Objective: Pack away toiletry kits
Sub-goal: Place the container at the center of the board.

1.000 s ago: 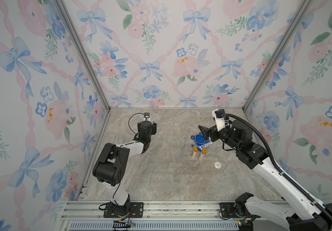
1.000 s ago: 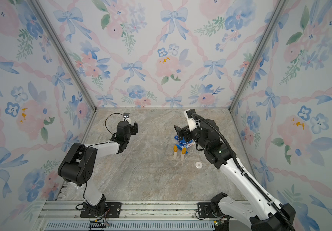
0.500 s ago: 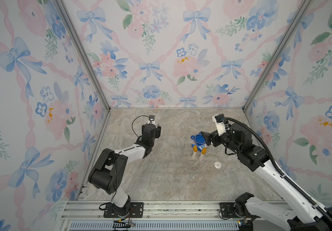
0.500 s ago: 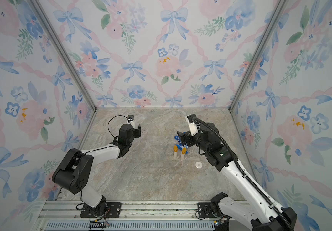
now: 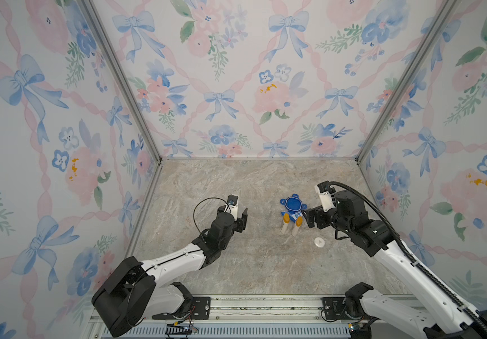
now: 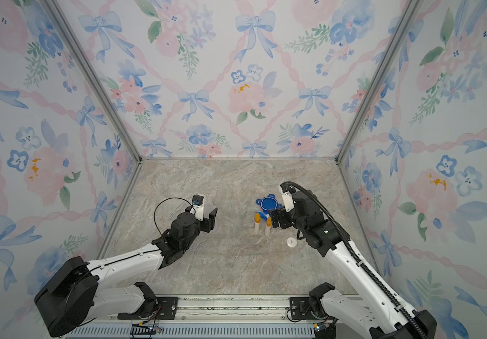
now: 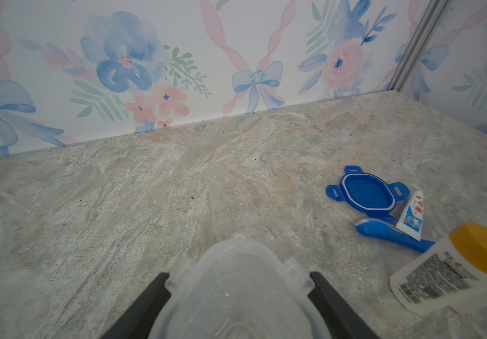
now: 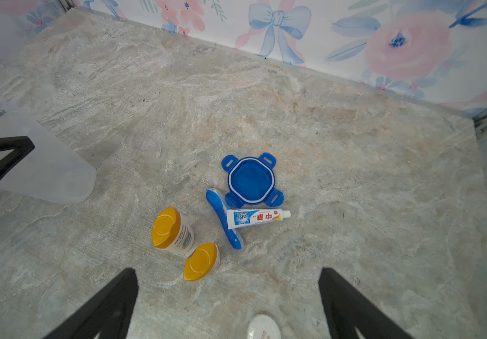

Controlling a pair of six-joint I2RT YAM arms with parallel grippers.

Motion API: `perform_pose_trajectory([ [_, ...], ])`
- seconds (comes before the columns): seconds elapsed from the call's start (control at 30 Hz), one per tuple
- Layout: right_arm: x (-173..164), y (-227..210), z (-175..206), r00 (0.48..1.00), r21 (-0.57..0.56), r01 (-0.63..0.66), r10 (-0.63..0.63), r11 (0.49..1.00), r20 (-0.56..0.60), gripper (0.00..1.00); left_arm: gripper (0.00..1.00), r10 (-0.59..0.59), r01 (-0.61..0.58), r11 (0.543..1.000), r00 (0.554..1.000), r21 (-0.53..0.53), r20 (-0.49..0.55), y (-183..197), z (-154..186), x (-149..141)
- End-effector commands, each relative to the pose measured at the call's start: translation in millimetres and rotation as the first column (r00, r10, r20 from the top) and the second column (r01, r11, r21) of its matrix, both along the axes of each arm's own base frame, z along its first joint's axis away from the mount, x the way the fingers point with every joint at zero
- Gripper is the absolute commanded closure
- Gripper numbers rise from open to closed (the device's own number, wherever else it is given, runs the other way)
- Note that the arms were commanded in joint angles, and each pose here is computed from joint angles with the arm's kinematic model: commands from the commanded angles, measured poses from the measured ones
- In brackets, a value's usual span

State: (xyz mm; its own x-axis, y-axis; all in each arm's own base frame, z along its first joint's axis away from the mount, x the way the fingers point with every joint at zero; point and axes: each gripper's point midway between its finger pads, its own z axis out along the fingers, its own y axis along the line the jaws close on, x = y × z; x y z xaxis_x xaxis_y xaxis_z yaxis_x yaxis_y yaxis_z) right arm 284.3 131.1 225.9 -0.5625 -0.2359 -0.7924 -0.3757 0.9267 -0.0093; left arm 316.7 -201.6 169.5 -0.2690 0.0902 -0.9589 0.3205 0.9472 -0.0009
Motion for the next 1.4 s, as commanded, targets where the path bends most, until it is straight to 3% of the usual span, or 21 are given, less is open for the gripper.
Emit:
perform_pose_trajectory([
  [0.0,-8.4,-7.2,-26.5,0.995,-0.008,0.042,-0.042,0.999,-0.086,0.01,0.36,-0.054,0.054,0.998,0.999,-0.025,-0.009,-13.7,-1.6,-18.6],
  [0.37,-4.2,6.0,-73.1,0.984,-0.01,0.039,-0.04,0.999,-0.173,0.09,0.34,-0.259,0.26,0.965,0.966,0.043,-0.03,-80.1,-16.3,-61.0],
  [0.5,-7.2,12.1,-81.2,0.985,0.015,0.028,-0.025,1.0,-0.171,0.11,0.33,-0.35,0.35,0.935,0.937,0.05,-0.007,-106.3,-15.5,-86.2],
  [0.7,-3.6,20.1,-92.8,0.982,-0.006,0.002,-0.003,1.0,-0.188,0.16,0.32,-0.416,0.415,0.904,0.909,0.104,-0.013,-133.0,-26.7,-101.9],
  [1.0,10.4,30.9,-106.1,0.981,-0.025,-0.011,0.006,1.0,-0.196,0.31,0.23,-0.433,0.431,0.894,0.901,0.123,-0.013,-139.5,-29.9,-109.6],
  [1.13,15.6,34.4,-109.9,0.98,-0.03,-0.014,0.008,0.999,-0.199,0.4,0.02,-0.435,0.434,0.893,0.9,0.118,-0.014,-136.7,-30.0,-111.1],
  [1.37,22.3,42.4,-114.3,0.979,-0.031,-0.025,0.018,0.999,-0.202,0.55,0.02,-0.473,0.472,0.88,0.881,0.061,0.001,-130.8,-17.0,-117.9],
])
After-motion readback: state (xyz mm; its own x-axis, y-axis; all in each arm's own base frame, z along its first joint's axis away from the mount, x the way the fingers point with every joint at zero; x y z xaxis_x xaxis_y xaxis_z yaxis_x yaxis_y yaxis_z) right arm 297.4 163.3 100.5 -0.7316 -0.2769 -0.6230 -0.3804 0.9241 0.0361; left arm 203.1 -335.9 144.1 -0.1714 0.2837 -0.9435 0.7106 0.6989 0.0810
